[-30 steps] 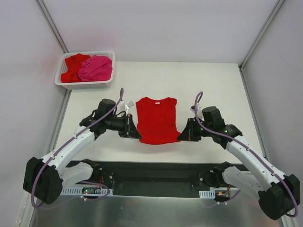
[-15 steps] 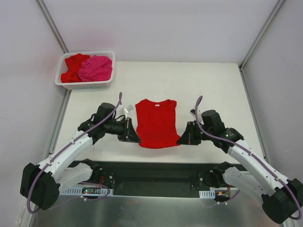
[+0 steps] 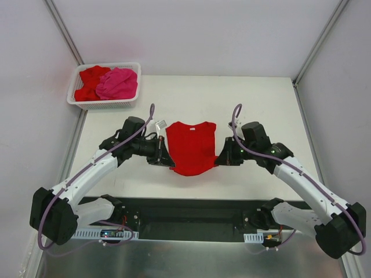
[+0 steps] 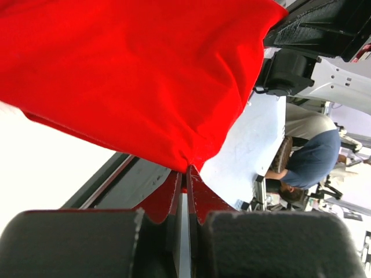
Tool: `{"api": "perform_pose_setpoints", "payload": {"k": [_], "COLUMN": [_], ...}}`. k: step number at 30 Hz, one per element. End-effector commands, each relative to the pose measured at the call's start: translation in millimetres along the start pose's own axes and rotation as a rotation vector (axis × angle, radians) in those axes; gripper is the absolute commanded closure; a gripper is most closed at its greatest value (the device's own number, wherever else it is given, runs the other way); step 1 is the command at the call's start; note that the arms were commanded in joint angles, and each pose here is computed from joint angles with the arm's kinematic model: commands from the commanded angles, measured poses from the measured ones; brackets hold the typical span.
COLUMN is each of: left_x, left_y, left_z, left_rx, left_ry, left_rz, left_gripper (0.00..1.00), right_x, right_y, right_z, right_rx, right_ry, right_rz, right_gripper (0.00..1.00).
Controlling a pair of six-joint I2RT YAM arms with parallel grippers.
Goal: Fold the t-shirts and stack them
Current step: Fold the long partially folded tshirt into a neat square
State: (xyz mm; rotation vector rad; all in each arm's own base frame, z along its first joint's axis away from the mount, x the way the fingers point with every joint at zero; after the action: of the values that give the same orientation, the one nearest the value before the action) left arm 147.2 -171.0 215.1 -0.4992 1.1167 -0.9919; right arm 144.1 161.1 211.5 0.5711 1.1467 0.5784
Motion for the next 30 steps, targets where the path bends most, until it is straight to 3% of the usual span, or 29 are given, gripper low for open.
{"api": "perform_pose_setpoints", "payload": {"k": [1,14,30], "left_x": [-2,-5,-10], "left_y": [-8,-7,9], "left_z": [14,40,59], "left_rx": [0.091,0.2,0.21], "left_ry": [-0.015,-0.023,-0.041], "left_rz": [0.015,0.133,0.234], "left_gripper": [1.0,1.0,1.0], "right_x": [-1,7,1], "right_y": [14,22,9], "right_z": [23,54,74], "right_rx": [-0.078,-0.114,-0.096], "right_ry": [-0.061,-0.091,-0.133], "right_rz": [-0.003,-0.045,-0.112], "right_gripper": [0.99,0.99,0.99]}}
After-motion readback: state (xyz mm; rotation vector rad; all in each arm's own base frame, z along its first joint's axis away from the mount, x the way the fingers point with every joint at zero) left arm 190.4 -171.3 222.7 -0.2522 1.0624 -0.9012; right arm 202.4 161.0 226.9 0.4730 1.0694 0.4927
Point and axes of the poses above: each gripper's point midway between its finger pads, its own x axis out along the fingers, its own y axis along the line the jaws close on, z = x × y, the point moved 8 cm from there along -x, back along the fingers, and after that the axes turned 10 degrees about x, right-handed, at the moved point
